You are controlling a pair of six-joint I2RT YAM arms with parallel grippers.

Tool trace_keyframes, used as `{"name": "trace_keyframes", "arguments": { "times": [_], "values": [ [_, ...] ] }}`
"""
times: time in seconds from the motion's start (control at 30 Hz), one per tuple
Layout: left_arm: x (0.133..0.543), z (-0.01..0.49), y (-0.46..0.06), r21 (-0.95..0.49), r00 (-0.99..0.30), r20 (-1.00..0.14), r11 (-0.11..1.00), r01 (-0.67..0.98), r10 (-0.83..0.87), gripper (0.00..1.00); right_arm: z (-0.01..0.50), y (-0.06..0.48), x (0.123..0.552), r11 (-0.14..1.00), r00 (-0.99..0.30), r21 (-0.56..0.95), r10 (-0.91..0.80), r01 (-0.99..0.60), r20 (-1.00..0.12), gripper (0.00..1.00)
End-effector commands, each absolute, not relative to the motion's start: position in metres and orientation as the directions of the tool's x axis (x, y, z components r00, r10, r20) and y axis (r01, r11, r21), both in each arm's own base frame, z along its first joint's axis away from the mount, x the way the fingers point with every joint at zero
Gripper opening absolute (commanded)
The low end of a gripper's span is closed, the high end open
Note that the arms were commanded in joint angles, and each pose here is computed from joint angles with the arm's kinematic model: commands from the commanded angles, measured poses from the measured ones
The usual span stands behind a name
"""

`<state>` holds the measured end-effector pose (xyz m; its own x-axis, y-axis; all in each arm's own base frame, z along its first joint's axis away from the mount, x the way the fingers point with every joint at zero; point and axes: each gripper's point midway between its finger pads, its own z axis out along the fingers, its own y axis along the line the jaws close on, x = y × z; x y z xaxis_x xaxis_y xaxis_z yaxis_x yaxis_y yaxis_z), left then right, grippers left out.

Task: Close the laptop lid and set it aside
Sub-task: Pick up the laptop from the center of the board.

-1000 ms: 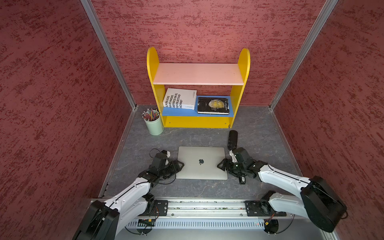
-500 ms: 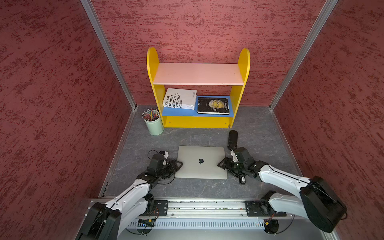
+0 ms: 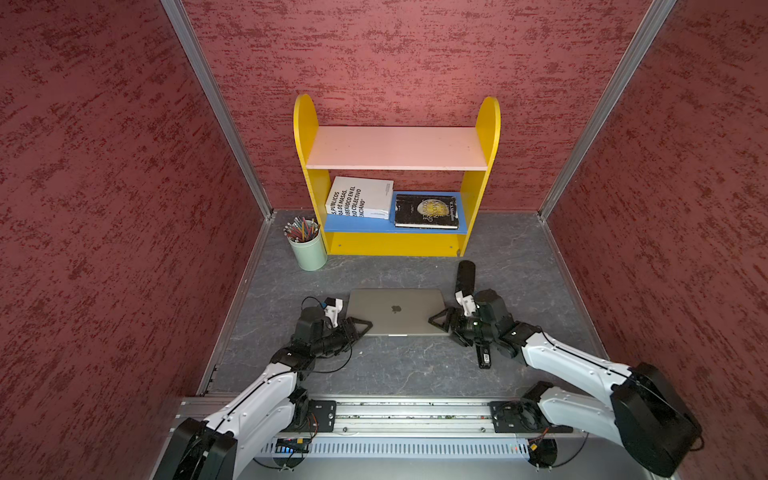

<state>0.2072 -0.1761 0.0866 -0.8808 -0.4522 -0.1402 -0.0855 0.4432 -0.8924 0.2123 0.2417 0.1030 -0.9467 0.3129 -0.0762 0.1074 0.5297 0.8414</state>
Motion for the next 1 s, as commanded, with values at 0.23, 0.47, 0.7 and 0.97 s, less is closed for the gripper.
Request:
{"name": "trace_keyframes", "arguments": {
  "times": [0.23,0.47,0.7,0.97],
  "values": [
    [0.202,0.127,-0.191,-0.933,-0.900,-0.211,0.353,0.069,-0.382,0.34,0.167,0.258,0.218,0.384,-0.944,0.921,0.270,-0.075,-0.189,0.61],
    [0.206,0.140,-0.191,-0.940,-0.886,-0.223,0.330,0.085,-0.407,0.32,0.182,0.255,0.219,0.359,-0.931,0.929,0.300,-0.090,-0.206,0.53],
    [0.214,0.168,-0.191,-0.953,-0.856,-0.245,0.274,0.127,-0.456,0.32,0.197,0.254,0.221,0.329,-0.922,0.941,0.335,-0.080,-0.196,0.45],
    [0.222,0.198,-0.192,-0.952,-0.818,-0.286,0.247,0.182,-0.499,0.34,0.216,0.251,0.229,0.290,-0.902,0.954,0.389,-0.076,-0.190,0.30]
  ]
}}
